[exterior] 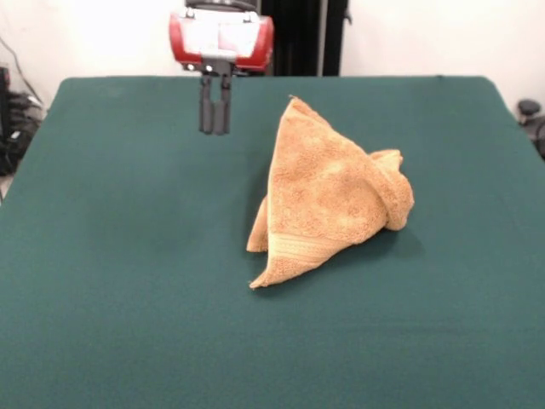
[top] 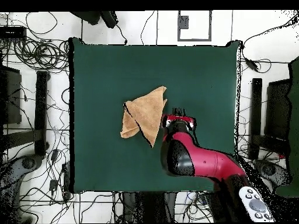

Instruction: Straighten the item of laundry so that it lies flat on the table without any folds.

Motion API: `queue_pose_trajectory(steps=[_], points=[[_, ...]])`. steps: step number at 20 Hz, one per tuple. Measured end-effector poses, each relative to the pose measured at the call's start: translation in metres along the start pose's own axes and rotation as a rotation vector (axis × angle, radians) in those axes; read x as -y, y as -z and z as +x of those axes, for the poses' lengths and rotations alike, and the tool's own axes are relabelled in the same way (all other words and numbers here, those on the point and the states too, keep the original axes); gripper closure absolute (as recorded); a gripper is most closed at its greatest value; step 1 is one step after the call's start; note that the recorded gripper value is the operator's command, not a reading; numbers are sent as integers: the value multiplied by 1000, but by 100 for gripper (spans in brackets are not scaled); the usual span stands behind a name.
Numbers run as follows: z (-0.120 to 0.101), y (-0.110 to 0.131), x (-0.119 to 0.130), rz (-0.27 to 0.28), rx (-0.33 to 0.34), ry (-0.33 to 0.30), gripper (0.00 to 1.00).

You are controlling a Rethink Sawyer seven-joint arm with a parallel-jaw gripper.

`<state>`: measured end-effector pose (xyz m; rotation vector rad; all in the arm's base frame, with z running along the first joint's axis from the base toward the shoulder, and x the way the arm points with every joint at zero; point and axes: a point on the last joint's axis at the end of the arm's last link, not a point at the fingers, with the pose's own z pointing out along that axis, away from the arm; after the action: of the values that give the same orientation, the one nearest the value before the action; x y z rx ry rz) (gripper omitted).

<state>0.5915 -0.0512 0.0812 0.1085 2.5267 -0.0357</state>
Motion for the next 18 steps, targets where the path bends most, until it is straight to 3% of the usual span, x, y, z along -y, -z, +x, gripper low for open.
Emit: queue_pose_trajectory(steps=[6, 17, 18], points=[[13, -10, -20, -45, 29, -21, 100], [38, -7, -41, -63, 32, -73, 100], [41, -6, -41, -63, 26, -77, 0]])
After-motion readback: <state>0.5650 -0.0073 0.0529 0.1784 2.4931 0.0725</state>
